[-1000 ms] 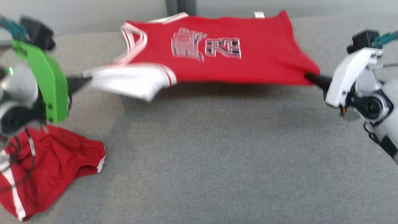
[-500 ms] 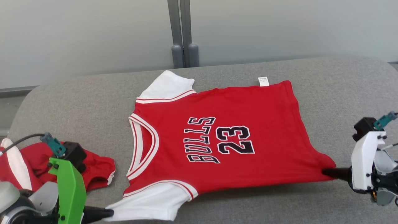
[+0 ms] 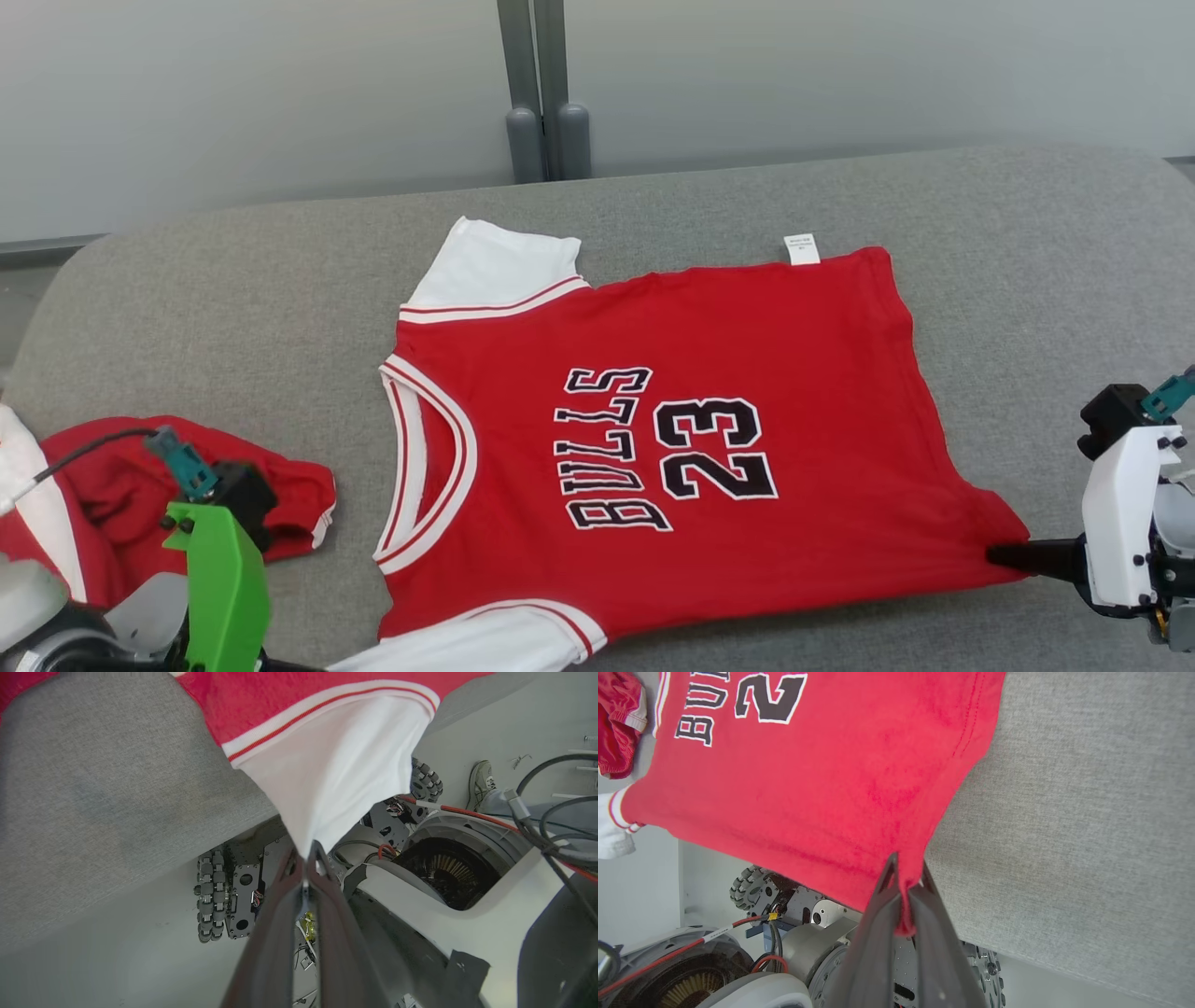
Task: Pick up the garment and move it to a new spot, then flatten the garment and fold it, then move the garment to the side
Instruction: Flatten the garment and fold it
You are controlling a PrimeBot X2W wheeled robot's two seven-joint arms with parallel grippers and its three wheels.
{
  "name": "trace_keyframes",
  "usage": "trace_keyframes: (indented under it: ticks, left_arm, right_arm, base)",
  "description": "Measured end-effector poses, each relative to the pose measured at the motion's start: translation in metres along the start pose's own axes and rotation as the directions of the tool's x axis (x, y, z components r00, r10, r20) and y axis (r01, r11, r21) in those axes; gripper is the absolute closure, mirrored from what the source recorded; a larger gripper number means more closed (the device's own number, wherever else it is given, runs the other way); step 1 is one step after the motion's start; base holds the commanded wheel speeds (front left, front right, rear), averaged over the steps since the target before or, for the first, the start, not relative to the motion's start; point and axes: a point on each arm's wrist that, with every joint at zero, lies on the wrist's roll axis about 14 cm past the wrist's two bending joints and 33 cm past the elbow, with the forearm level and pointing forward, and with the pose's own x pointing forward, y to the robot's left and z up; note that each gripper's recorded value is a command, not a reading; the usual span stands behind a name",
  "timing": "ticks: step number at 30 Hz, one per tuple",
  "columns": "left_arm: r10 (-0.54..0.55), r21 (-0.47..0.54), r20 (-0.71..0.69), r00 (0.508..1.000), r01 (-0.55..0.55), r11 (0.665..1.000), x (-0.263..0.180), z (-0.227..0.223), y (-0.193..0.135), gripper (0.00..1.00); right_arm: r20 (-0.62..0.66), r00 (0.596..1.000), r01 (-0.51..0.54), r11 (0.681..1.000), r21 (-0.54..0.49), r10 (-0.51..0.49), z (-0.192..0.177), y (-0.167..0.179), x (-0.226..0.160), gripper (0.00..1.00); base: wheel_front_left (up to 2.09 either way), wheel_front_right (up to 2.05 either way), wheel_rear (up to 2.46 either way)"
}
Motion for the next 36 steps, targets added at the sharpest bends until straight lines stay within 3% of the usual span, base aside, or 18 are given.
trace_keyframes:
  ticks: [9, 15, 23, 24, 25, 26, 27, 28, 36]
  left_arm:
    - [-0.002, -0.015, -0.047, 0.999, 0.001, 1.000, 0.003, 0.054, 0.012, 1.00]
    - [0.022, -0.076, -0.073, 0.997, -0.027, 0.997, 0.013, 0.083, 0.030, 1.00]
    - [0.024, -0.092, -0.025, 0.999, -0.026, 0.995, 0.033, 0.129, 0.044, 1.00]
    - [0.024, -0.097, -0.018, 1.000, -0.025, 0.995, 0.035, 0.132, 0.046, 1.00]
    - [0.027, -0.104, -0.013, 1.000, -0.028, 0.994, 0.038, 0.135, 0.050, 1.00]
    - [0.030, -0.103, -0.005, 1.000, -0.031, 0.994, 0.041, 0.138, 0.052, 1.00]
    - [0.035, -0.101, 0.006, 0.999, -0.034, 0.994, 0.043, 0.141, 0.055, 0.68]
    - [0.039, -0.100, 0.016, 0.999, -0.037, 0.994, 0.045, 0.144, 0.057, 0.00]
    - [0.044, -0.071, 0.158, 0.986, -0.033, 0.997, 0.037, 0.162, 0.058, 0.00]
  right_arm:
    - [-0.046, 0.999, -0.012, 1.000, 0.024, 0.013, 0.030, -0.002, 0.016, 1.00]
    - [-0.086, 0.996, 0.012, 0.999, 0.045, -0.008, 0.043, -0.011, 0.030, 1.00]
    - [-0.101, 0.995, 0.029, 0.997, 0.077, -0.021, 0.058, -0.017, 0.053, 1.00]
    - [-0.098, 0.995, 0.030, 0.996, 0.081, -0.022, 0.060, -0.018, 0.055, 0.91]
    - [-0.093, 0.995, 0.032, 0.996, 0.087, -0.024, 0.063, -0.018, 0.058, 0.76]
    - [-0.088, 0.996, 0.033, 0.995, 0.091, -0.025, 0.065, -0.019, 0.060, 0.53]
    - [-0.085, 0.996, 0.032, 0.995, 0.095, -0.024, 0.066, -0.018, 0.062, 0.09]
    - [-0.079, 0.997, 0.034, 0.995, 0.098, -0.026, 0.067, -0.018, 0.064, 0.00]
    - [0.065, 0.997, 0.025, 0.991, 0.133, -0.034, 0.088, -0.016, 0.055, 0.00]
  base:
    - [0.00, 0.00, 0.00]
    - [0.00, 0.00, 0.00]
    - [0.00, 0.00, 0.00]
    - [0.00, 0.00, 0.00]
    - [0.00, 0.00, 0.00]
    - [0.00, 0.00, 0.00]
    - [0.00, 0.00, 0.00]
    - [0.00, 0.00, 0.00]
    - [0.00, 0.00, 0.00]
